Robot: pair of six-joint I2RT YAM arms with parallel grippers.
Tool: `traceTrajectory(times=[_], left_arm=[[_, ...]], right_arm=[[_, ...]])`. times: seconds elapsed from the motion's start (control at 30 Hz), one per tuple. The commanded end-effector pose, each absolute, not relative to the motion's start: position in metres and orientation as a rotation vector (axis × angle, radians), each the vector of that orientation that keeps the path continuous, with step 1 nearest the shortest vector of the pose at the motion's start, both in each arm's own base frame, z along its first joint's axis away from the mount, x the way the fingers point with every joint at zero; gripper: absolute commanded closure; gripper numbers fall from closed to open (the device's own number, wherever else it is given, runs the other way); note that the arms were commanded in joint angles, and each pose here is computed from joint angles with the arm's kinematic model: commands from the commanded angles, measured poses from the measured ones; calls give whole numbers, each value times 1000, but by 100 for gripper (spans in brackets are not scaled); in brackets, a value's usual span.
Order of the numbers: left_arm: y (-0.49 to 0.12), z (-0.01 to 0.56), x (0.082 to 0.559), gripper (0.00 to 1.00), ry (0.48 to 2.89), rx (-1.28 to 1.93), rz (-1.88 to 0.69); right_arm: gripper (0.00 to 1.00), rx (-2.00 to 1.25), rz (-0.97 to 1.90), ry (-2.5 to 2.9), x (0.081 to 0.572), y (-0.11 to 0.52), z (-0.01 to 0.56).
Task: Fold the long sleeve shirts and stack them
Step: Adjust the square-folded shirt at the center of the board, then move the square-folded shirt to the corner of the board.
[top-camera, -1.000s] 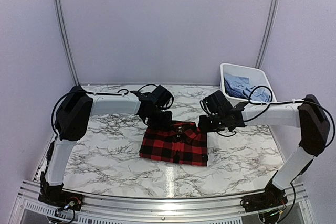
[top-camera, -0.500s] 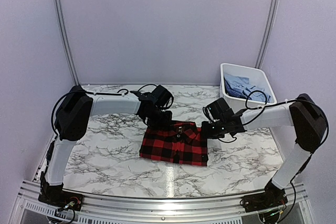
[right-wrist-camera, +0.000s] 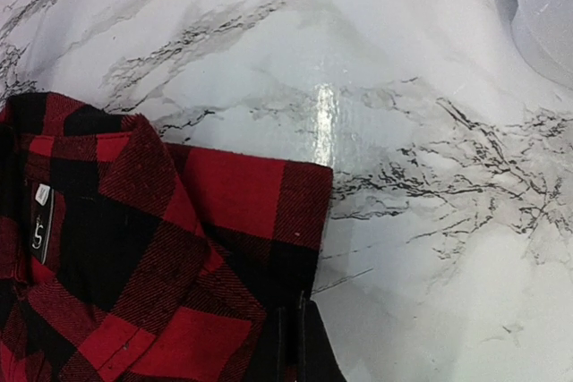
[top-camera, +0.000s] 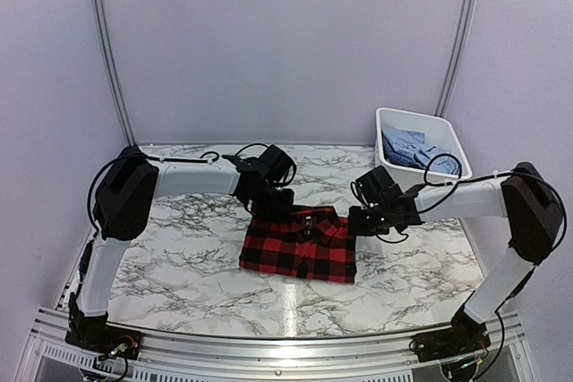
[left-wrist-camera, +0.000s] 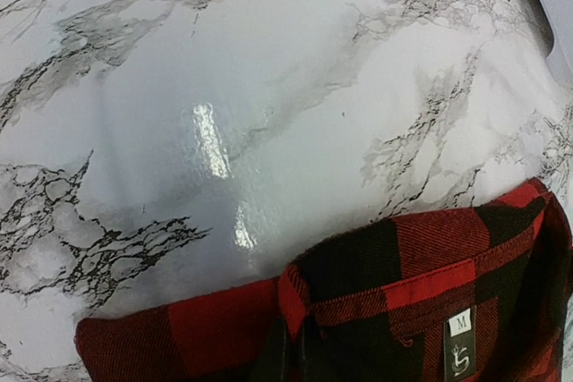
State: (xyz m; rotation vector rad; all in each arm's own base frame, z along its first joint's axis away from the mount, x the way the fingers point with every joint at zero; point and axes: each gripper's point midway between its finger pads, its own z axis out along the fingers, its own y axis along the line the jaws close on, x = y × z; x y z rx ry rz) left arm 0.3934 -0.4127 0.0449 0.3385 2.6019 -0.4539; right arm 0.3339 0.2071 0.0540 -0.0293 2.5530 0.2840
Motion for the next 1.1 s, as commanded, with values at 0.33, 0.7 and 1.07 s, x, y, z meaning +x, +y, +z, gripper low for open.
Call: traceTrajectory(times=[0.33, 0.7, 1.07], left_arm=[[-416, 105, 403, 57, 2500, 338, -528], [-366, 152, 390, 32, 2488, 187, -599], [-345, 153, 370, 32, 2512, 155, -601]], right_arm=[[74, -75, 158, 2508, 335, 205, 91], [73, -428, 347, 2500, 277, 341, 95], [71, -476, 271, 2635, 254, 350, 14]])
